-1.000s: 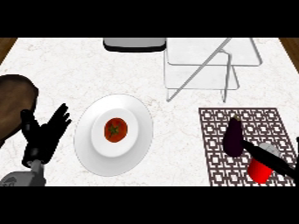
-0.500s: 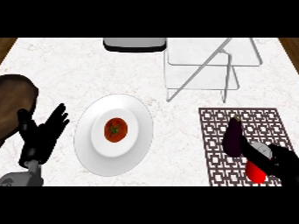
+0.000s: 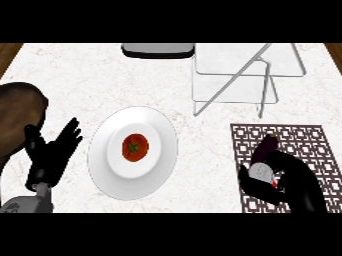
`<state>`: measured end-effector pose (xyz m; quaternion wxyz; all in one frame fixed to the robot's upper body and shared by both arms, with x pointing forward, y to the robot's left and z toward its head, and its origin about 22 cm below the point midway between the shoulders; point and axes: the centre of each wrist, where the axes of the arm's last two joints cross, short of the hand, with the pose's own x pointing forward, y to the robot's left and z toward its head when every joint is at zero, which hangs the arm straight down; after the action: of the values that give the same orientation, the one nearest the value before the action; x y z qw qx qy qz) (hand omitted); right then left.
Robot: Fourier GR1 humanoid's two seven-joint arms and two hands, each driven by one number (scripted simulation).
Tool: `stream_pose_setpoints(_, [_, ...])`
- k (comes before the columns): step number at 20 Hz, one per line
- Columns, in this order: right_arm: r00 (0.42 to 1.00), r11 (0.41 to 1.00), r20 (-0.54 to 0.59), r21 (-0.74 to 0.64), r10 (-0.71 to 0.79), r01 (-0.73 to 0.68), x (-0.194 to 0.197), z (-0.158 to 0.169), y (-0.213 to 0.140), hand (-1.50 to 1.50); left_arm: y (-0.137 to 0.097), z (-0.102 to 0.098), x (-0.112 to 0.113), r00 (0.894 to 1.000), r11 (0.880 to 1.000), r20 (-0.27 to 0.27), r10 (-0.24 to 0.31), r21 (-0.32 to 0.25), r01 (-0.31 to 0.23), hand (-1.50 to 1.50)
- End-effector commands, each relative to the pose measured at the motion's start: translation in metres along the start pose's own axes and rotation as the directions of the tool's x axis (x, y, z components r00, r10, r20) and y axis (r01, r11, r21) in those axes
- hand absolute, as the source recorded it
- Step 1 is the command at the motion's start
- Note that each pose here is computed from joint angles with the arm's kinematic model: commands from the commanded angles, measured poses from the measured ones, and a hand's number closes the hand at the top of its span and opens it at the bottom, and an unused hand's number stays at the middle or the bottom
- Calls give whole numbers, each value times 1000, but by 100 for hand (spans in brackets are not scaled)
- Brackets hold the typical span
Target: Pick the can from the placemat and place it in the tiered shelf
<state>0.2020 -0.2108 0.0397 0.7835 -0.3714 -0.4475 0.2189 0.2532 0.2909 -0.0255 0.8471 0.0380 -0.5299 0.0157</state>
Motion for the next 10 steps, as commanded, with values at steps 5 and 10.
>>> stream_pose_setpoints(5, [807, 981, 584, 91, 85, -169, 124, 56, 29, 150, -14, -4, 6, 1000, 1000, 1, -15, -7, 15, 0])
stream_pose_setpoints(10, [777, 999, 628, -18, 40, -37, 168, 100, -4, 150, 6, -2, -9, 1000, 1000, 0, -1, 19, 1, 0])
